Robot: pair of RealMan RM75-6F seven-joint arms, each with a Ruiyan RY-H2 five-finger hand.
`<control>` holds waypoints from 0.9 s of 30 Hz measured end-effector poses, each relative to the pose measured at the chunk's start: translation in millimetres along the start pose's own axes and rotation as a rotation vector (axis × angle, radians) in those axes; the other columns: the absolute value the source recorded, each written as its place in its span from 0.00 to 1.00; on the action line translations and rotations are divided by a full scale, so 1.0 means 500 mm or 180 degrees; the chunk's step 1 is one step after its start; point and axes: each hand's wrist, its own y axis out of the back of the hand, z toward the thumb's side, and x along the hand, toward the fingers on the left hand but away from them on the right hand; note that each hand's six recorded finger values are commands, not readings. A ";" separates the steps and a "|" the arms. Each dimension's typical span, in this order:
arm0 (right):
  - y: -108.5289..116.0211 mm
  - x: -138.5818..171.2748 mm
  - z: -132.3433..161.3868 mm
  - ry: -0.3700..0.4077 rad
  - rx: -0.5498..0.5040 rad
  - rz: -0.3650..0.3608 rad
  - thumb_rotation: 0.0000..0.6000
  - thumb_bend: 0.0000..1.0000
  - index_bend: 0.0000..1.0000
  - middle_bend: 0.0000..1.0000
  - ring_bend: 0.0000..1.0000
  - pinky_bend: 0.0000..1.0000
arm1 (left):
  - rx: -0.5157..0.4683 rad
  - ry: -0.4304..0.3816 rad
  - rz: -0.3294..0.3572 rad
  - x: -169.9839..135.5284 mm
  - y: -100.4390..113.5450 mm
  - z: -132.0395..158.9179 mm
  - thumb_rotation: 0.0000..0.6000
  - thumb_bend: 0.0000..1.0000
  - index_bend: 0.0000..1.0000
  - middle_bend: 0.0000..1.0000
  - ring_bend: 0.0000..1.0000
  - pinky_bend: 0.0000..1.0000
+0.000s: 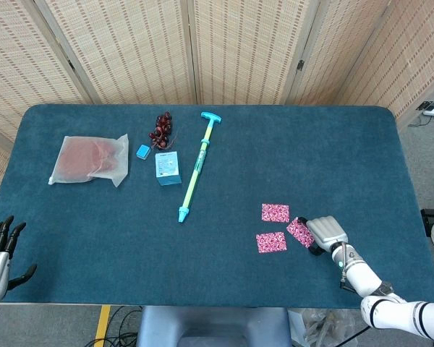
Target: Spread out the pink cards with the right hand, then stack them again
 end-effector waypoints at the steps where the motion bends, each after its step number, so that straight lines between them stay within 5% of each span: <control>1: 0.000 0.000 0.002 0.0010 0.0004 0.0004 1.00 0.37 0.16 1.00 1.00 1.00 | 0.0001 0.0000 0.0001 0.000 0.000 0.000 1.00 0.26 0.14 0.03 0.05 0.13; 16: -0.013 0.050 0.046 0.0303 0.0105 0.0023 1.00 0.37 0.16 1.00 1.00 1.00 | 0.0004 -0.0004 0.0010 -0.002 0.003 0.001 1.00 0.26 0.14 0.03 0.05 0.13; 27: -0.064 0.105 0.036 0.0400 0.0116 0.0154 1.00 0.38 0.17 1.00 1.00 1.00 | 0.0000 -0.0039 0.0011 -0.004 0.004 0.009 1.00 0.26 0.14 0.03 0.05 0.13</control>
